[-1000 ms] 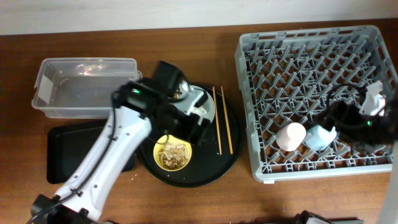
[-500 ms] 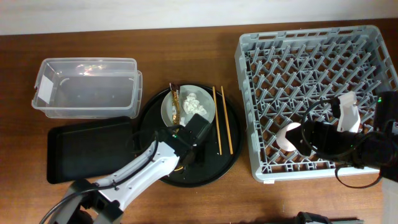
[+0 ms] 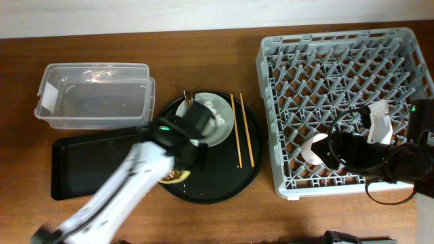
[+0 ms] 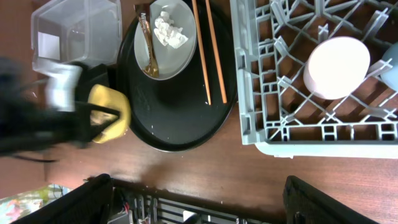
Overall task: Sort waste into correct bins and load items into the dishwasher rack
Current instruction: 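Lift the yellow bowl with the left gripper and dump scraps onto black tray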
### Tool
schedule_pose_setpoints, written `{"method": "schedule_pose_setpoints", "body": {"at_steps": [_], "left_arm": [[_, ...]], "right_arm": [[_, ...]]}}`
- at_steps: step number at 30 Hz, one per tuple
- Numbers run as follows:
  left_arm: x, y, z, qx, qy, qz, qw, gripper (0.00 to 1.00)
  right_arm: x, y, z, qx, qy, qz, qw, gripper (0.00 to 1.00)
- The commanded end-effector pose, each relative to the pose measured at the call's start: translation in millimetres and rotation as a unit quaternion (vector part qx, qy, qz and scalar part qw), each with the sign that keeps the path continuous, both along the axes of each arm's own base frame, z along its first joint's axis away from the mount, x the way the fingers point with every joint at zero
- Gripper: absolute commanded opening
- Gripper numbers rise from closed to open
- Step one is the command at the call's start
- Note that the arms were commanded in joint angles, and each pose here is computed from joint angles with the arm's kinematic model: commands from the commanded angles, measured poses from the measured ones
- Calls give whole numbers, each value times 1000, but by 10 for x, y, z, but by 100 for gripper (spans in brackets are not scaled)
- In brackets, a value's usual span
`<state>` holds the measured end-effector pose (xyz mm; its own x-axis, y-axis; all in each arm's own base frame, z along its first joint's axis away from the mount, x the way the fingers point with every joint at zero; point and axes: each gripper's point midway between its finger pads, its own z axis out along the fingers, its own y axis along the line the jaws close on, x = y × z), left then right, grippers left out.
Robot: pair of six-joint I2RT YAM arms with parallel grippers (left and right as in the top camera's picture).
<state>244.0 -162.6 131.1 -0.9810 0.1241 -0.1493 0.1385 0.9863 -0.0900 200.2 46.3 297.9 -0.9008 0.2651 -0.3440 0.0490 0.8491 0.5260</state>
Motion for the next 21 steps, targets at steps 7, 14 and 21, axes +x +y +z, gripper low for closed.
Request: {"method": "schedule_pose_setpoints", "body": {"at_steps": [7, 14, 21], "left_arm": [[366, 988, 472, -317, -31, 32, 947, 0], [455, 1673, 405, -551, -121, 117, 817, 0], [448, 1829, 314, -566, -113, 156, 802, 0]], "right_arm": [[-8, 32, 27, 0, -8, 12, 1000, 88], [-10, 32, 26, 0, -7, 12, 1000, 88], [-8, 32, 27, 0, -8, 12, 1000, 88]]}}
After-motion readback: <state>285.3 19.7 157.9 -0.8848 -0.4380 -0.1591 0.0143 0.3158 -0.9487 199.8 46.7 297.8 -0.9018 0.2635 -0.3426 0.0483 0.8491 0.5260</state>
